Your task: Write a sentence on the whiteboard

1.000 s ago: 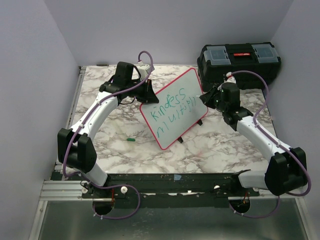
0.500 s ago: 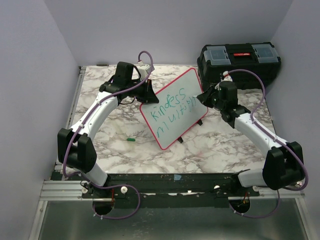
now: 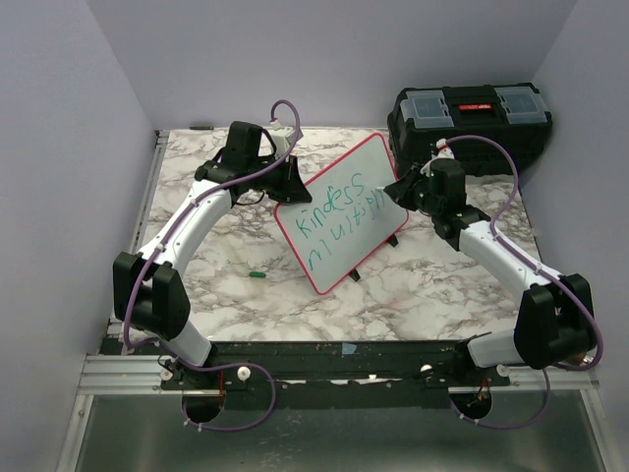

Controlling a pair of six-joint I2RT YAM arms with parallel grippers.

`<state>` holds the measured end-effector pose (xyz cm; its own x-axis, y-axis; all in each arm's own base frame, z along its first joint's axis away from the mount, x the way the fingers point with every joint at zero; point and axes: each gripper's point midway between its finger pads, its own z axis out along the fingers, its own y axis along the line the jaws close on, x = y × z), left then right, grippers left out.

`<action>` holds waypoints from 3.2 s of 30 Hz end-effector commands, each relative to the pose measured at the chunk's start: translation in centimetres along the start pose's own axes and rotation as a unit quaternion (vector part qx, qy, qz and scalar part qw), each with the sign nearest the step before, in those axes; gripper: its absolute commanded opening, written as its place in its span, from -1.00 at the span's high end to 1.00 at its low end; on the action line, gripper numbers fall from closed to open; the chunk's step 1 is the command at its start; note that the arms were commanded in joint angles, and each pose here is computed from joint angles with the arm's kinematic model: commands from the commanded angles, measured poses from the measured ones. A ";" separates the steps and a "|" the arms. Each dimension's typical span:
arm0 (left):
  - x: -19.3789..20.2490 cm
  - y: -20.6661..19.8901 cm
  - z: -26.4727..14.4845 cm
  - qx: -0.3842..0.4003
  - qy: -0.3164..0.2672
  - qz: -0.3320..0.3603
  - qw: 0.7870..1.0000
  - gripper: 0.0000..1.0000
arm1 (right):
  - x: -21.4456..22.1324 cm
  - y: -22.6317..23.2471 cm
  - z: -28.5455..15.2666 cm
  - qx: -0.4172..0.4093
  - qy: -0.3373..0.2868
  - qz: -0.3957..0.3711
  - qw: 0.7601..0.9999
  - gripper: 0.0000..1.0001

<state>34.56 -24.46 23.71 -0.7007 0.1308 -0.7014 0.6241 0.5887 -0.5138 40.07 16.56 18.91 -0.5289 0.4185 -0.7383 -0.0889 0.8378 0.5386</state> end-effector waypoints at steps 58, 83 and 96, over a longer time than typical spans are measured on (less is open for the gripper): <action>0.0 0.9 -0.6 -0.034 -0.006 0.028 0.999 1.00 | 0.2 -3.9 0.6 0.059 -0.015 -0.012 0.998 0.99; 0.2 1.3 -0.2 -0.034 -0.002 0.027 0.999 1.00 | -1.0 -1.6 1.4 0.012 -0.015 -0.026 0.999 0.99; 0.1 1.3 -0.1 -0.035 -0.004 0.027 0.999 1.00 | 0.8 -1.0 1.4 -0.021 0.011 -0.029 0.999 0.99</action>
<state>34.23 -24.24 23.71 -0.7122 0.1212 -0.6915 0.6072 0.6007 -0.5201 41.23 15.07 17.59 -0.5137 0.3807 -0.7689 -0.0917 0.8666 0.4904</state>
